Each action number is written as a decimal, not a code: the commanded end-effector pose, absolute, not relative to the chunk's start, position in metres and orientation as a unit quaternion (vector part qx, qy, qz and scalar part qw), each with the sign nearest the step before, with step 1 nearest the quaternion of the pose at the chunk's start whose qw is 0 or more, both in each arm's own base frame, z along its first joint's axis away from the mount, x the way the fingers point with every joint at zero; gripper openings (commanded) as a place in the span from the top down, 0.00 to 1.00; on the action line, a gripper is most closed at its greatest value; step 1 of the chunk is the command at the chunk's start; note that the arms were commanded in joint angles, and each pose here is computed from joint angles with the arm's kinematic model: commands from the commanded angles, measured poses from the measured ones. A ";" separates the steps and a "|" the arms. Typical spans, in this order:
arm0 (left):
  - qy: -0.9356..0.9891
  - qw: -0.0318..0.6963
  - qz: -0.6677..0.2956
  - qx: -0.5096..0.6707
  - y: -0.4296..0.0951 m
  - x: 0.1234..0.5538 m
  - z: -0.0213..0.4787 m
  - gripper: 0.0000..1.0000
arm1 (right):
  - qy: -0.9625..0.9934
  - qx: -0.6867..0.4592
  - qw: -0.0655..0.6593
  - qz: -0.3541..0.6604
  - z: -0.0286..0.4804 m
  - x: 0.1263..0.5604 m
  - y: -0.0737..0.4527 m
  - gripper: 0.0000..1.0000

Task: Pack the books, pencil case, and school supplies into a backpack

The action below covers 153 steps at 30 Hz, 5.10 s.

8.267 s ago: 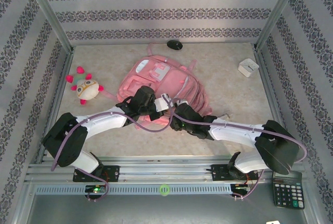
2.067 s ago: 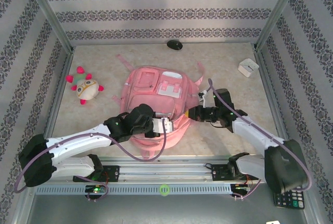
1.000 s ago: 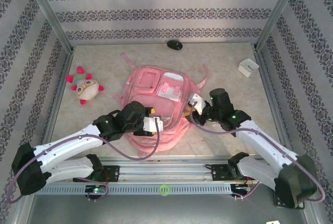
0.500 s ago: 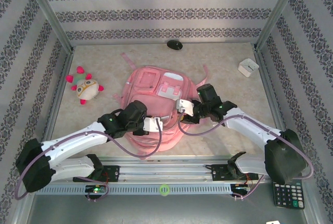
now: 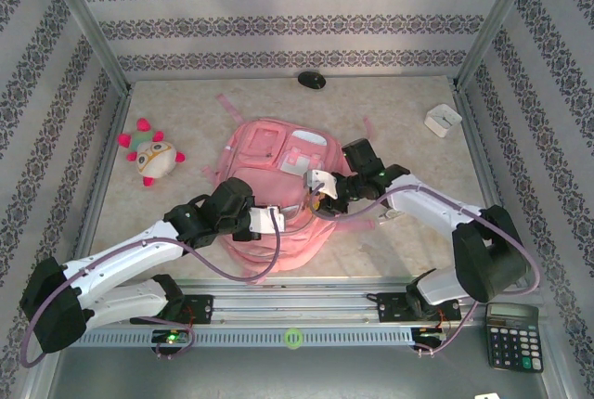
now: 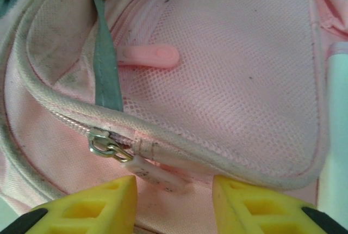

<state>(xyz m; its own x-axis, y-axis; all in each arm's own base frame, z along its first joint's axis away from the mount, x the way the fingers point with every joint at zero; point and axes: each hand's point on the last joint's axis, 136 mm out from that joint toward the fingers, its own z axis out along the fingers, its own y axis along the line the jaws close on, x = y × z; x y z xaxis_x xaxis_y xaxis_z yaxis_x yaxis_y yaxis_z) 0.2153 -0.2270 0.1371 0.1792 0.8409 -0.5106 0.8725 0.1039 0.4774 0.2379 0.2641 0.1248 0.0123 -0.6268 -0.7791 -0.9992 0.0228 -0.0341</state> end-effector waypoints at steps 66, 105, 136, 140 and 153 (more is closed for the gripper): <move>0.743 0.453 -0.034 0.491 -0.240 0.268 0.188 0.27 | 0.841 -0.209 0.234 0.441 0.159 0.209 0.241 1.00; 0.841 0.397 -0.069 0.360 -0.280 0.292 0.191 1.00 | 0.845 -0.220 0.227 0.431 0.181 0.227 0.240 1.00; 0.849 0.365 -0.092 0.371 -0.305 0.291 0.179 1.00 | 0.823 -0.228 0.164 0.493 0.194 0.186 0.279 1.00; 0.833 0.370 -0.162 0.378 -0.330 0.276 0.191 0.97 | 0.835 -0.190 0.183 0.483 0.188 0.207 0.283 1.00; 0.827 0.371 -0.237 0.349 -0.337 0.237 0.189 0.87 | 0.835 -0.171 0.203 0.483 0.184 0.263 0.242 1.00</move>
<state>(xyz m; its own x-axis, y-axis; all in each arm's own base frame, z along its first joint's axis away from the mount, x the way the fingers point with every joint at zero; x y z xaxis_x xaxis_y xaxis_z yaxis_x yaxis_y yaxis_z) 0.2531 -0.2884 0.1533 -0.5272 0.5210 -0.6713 0.6920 0.7217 0.0167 0.2476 0.2339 0.1643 -0.9178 -0.0598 -0.3925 -0.3621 0.5316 0.7657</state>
